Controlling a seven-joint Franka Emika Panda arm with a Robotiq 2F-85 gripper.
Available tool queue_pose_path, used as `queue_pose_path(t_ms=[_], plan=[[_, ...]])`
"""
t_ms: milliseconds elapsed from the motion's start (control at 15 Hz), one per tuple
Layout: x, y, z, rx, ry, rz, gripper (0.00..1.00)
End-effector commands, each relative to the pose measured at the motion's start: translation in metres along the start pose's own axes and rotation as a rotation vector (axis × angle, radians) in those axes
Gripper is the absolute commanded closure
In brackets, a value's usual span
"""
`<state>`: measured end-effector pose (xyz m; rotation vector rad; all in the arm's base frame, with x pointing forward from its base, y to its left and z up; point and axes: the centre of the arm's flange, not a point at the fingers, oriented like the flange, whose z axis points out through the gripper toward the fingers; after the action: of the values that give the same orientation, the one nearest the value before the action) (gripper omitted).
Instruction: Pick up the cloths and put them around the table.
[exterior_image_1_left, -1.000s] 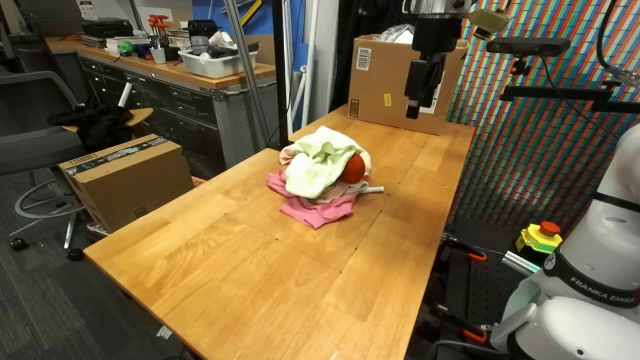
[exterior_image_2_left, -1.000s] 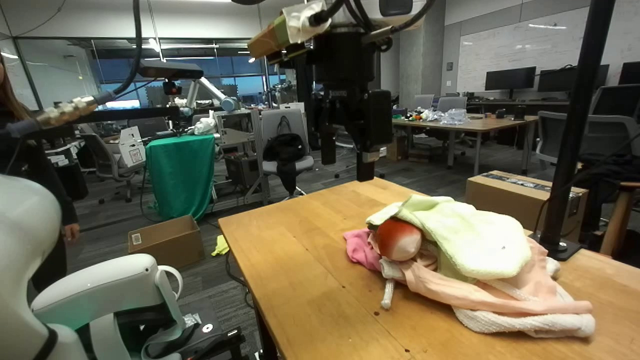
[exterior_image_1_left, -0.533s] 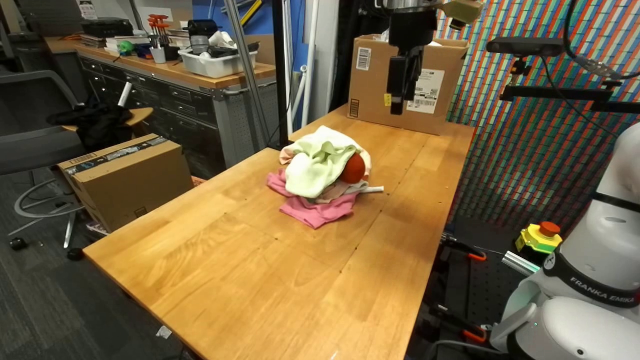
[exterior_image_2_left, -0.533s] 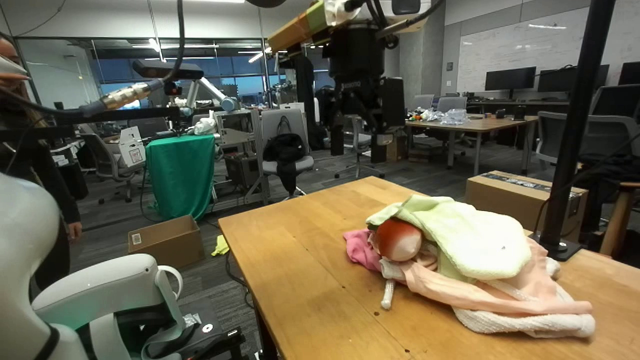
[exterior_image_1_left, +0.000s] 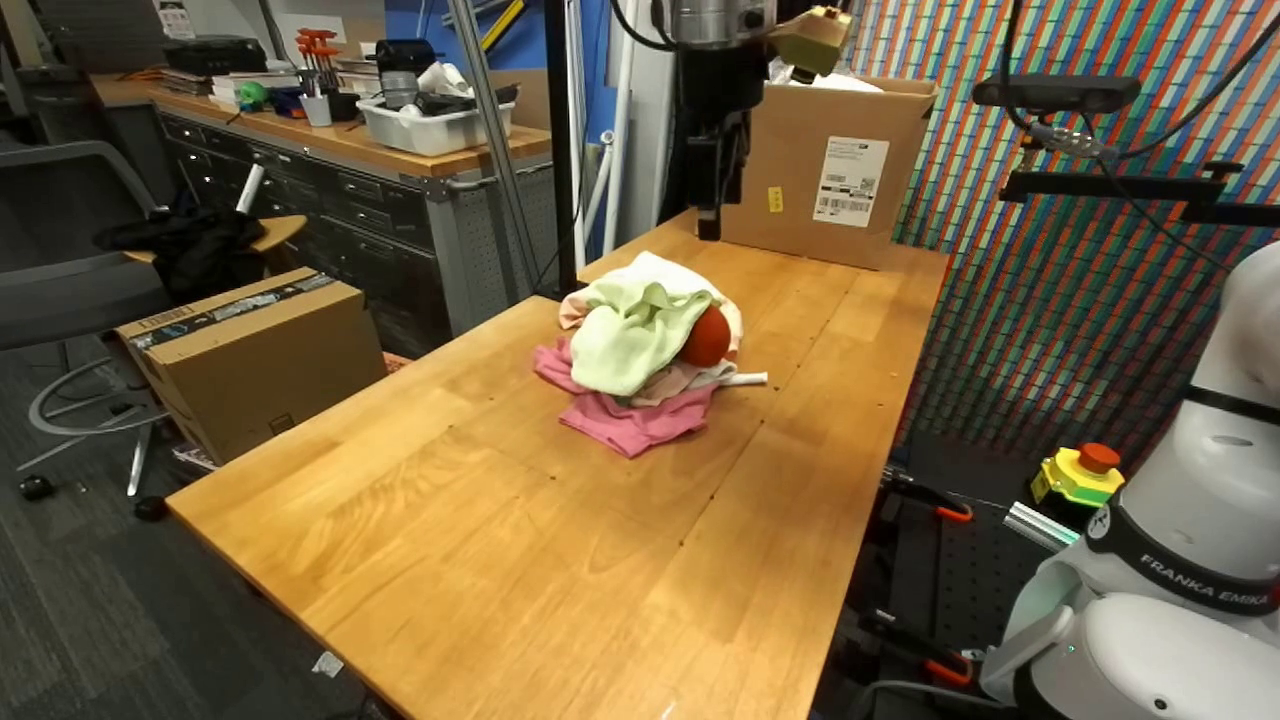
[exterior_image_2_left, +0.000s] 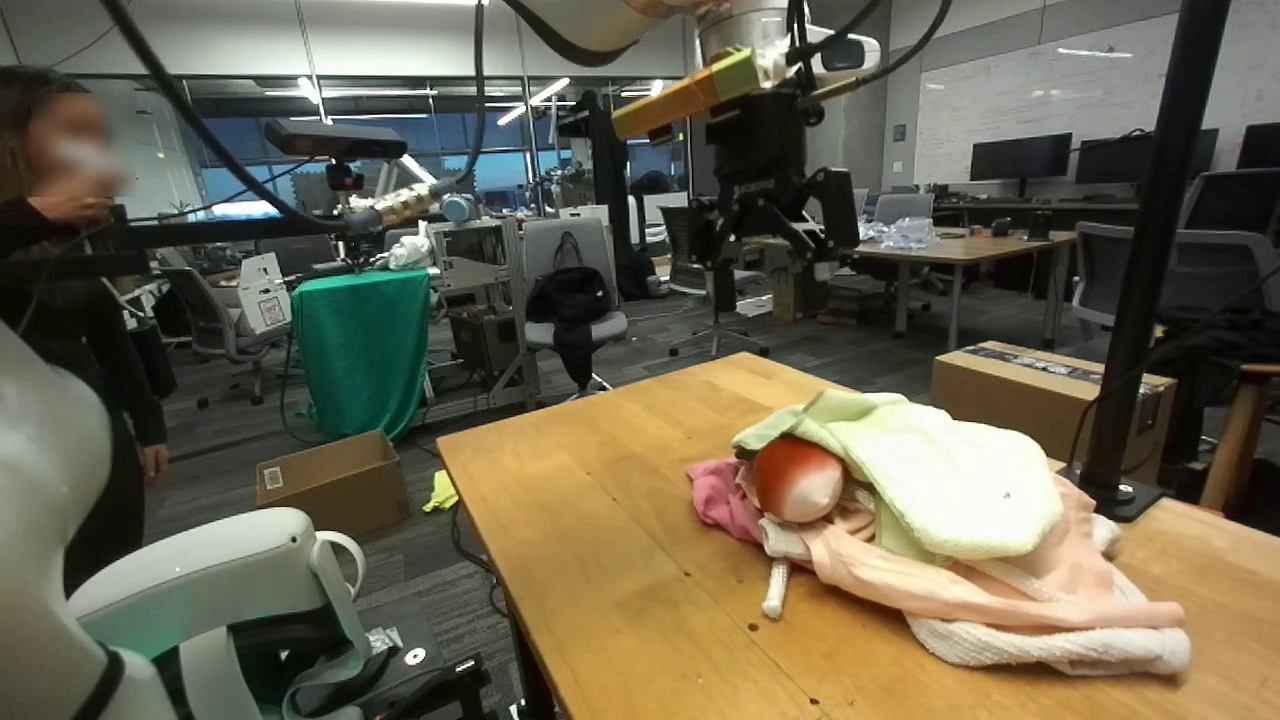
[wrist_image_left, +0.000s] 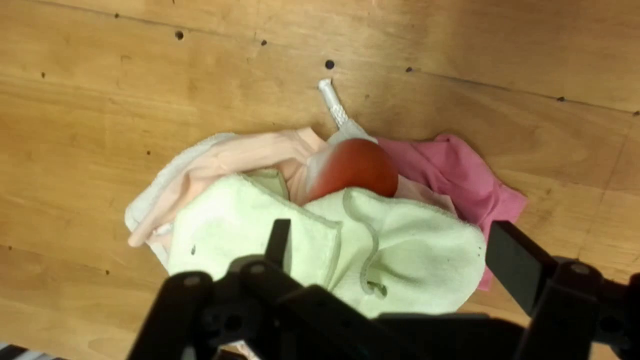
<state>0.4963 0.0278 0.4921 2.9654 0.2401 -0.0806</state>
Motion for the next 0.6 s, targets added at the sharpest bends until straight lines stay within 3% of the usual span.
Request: queue_pose_path(t_ms=[0,533], plan=[[0.050,-0.014,0.006,-0.080,0.056,-0.067,0.00],[0.089,-0.026,0.046,-0.191,0.055,-0.143,0.00]])
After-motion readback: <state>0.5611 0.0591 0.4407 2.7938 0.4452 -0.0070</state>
